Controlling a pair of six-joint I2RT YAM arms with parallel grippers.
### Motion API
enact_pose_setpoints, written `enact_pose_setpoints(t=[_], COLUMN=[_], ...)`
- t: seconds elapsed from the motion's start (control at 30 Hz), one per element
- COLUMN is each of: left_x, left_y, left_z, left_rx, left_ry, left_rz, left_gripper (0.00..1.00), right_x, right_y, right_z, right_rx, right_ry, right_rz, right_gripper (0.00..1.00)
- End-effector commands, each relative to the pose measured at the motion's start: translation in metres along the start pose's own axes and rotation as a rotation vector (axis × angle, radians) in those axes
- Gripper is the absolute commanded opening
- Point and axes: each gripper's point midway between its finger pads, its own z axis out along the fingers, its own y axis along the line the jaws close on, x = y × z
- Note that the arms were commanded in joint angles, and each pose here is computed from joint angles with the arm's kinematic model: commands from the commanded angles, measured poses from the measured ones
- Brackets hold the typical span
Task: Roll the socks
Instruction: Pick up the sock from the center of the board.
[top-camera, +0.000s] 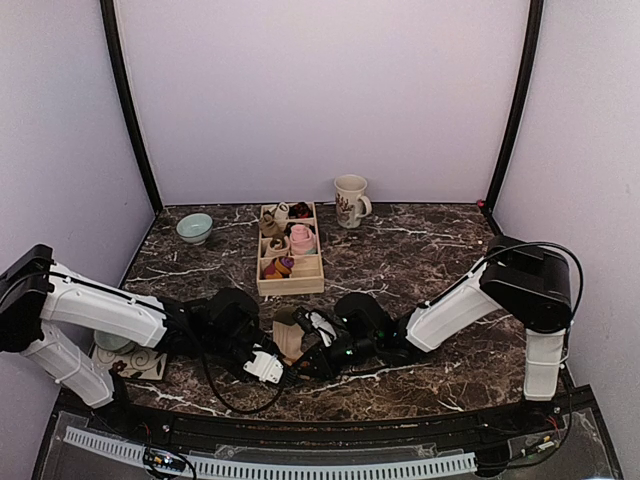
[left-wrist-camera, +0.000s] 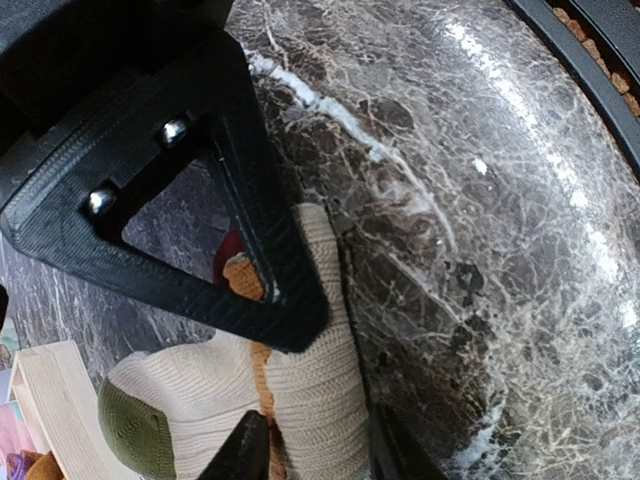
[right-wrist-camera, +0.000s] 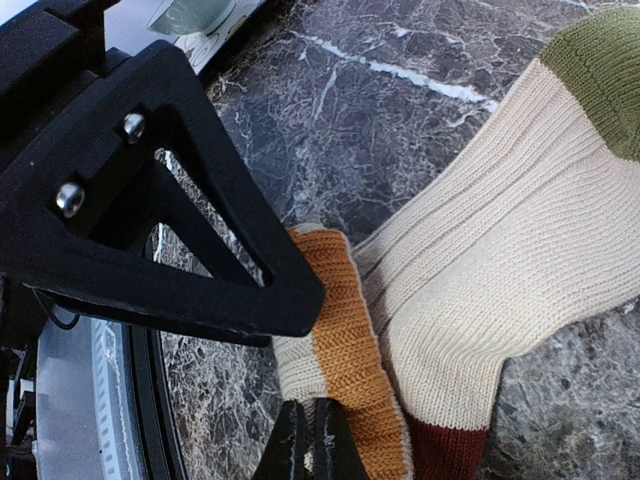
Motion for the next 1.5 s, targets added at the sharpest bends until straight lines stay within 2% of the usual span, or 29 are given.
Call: enact_pose_setpoints(t=[0.0, 0.33, 0.37, 0.47, 0.5, 0.63, 0.67, 0.7, 0.8, 0.83, 0.87, 1.0, 1.07, 1.17, 1.2, 1.23, 1.3, 1.37, 1.47], left_x=[0.006, 0.018, 0.021, 0.028, 0.028, 0.025, 0.024, 0.024, 0.022, 0.021, 0.021, 0.019, 0.019, 0.014, 0.013, 0.013, 0.012, 0.010, 0.005], left_y=[-0.020, -0.027, -0.029, -0.031, -0.031, -0.031, -0.031, -0.032, -0.038, -0.039, -0.039, -0.027, -0.019, -0.018, -0.021, -0.022, -0.022, -0.020, -0.017], left_z=[0.002, 0.012, 0.014, 0.021, 0.022, 0.023, 0.023, 0.022, 0.020, 0.020, 0.020, 0.019, 0.019, 0.017, 0.017, 0.017, 0.017, 0.016, 0.016], left_rx=[0.118, 0.154, 0.169, 0.196, 0.200, 0.214, 0.217, 0.227, 0.282, 0.301, 0.326, 0.399, 0.405, 0.421, 0.439, 0.448, 0.468, 0.490, 0.535], left_ry=[0.047, 0.107, 0.127, 0.170, 0.175, 0.163, 0.160, 0.157, 0.153, 0.154, 0.156, 0.142, 0.121, 0.090, 0.085, 0.083, 0.071, 0.051, 0.022], left_rz=[-0.047, -0.088, -0.095, -0.125, -0.133, -0.136, -0.137, -0.143, -0.194, -0.216, -0.243, -0.383, -0.465, -0.496, -0.493, -0.494, -0.517, -0.552, -0.613], left_gripper=[0.36, 0.37, 0.35, 0.06, 0.00, 0.00, 0.00, 0.00, 0.00, 0.00, 0.00, 0.00, 0.00, 0.00, 0.00, 0.00, 0.00, 0.00, 0.00], right_x=[0.119, 0.115, 0.115, 0.112, 0.110, 0.102, 0.099, 0.096, 0.082, 0.079, 0.076, 0.070, 0.068, 0.058, 0.050, 0.043, 0.022, 0.018, -0.017], right_y=[-0.072, -0.070, -0.070, -0.069, -0.069, -0.074, -0.077, -0.081, -0.093, -0.099, -0.104, -0.123, -0.138, -0.143, -0.140, -0.135, -0.123, -0.118, -0.080], right_z=[-0.016, -0.015, -0.016, -0.016, -0.016, -0.022, -0.027, -0.032, -0.054, -0.064, -0.073, -0.111, -0.142, -0.196, -0.214, -0.224, -0.251, -0.264, -0.260], right_rx=[0.259, 0.250, 0.250, 0.251, 0.254, 0.304, 0.330, 0.359, 0.462, 0.506, 0.546, 0.730, 0.897, 1.112, 1.154, 1.148, 1.089, 0.998, 0.754], right_ry=[0.335, 0.319, 0.317, 0.307, 0.302, 0.271, 0.257, 0.242, 0.183, 0.169, 0.155, 0.106, 0.065, -0.086, -0.161, -0.229, -0.470, -0.622, -0.728], right_rz=[0.222, 0.223, 0.221, 0.220, 0.218, 0.211, 0.207, 0.201, 0.184, 0.182, 0.178, 0.163, 0.151, 0.160, 0.152, 0.143, 0.213, 0.259, 0.075], right_gripper=[0.00, 0.00, 0.00, 0.00, 0.00, 0.01, 0.06, 0.15, 0.67, 0.95, 0.99, 1.00, 1.00, 0.99, 0.94, 0.86, 0.98, 0.99, 0.99])
